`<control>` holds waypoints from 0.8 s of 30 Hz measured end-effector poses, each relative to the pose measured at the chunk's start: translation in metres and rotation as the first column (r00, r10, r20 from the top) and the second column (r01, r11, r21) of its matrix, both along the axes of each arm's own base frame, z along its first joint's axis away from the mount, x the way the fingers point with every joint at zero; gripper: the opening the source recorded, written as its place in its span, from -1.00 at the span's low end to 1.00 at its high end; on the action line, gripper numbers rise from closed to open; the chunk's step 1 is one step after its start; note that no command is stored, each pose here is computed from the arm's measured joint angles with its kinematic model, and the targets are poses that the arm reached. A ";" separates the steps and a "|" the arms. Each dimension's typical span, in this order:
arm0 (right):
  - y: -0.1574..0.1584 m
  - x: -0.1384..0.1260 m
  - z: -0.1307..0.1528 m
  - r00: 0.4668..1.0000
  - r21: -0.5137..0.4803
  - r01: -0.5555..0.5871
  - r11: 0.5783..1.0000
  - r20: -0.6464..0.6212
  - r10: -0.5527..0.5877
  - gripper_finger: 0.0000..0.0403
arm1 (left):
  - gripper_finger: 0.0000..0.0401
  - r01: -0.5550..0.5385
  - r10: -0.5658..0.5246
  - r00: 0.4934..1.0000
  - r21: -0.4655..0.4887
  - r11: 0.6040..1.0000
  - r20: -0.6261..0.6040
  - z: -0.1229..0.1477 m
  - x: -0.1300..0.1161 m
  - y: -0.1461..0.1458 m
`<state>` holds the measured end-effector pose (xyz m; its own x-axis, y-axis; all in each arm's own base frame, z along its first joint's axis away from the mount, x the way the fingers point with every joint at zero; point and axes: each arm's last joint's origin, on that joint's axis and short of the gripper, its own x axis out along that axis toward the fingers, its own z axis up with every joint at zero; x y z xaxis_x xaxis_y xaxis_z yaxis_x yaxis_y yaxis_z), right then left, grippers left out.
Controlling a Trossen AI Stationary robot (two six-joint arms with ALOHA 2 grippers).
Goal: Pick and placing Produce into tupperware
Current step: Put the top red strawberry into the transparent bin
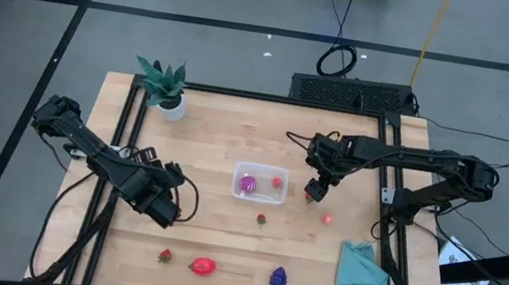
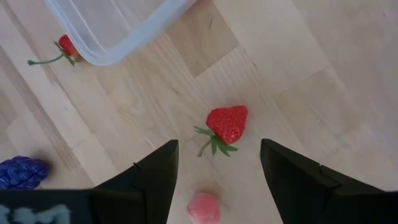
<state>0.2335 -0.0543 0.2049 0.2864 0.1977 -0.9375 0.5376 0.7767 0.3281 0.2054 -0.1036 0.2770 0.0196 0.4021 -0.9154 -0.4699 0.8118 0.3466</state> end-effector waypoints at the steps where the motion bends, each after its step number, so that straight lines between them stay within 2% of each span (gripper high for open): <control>1: 0.000 0.000 0.000 1.000 0.001 0.002 1.000 0.000 -0.002 0.09 | 0.04 0.000 0.000 1.000 0.000 1.000 0.000 0.000 0.000 0.000; 24: 0.007 -0.009 -0.032 0.999 0.054 0.053 0.997 0.001 -0.053 0.09 | 0.04 0.008 -0.008 1.000 -0.005 1.000 0.025 0.000 0.002 -0.001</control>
<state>0.2243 -0.0476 0.1724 0.3004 0.2328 -0.9250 0.5765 0.7282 0.3705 0.2077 -0.1044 0.2767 0.0456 0.3967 -0.9168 -0.4720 0.8174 0.3303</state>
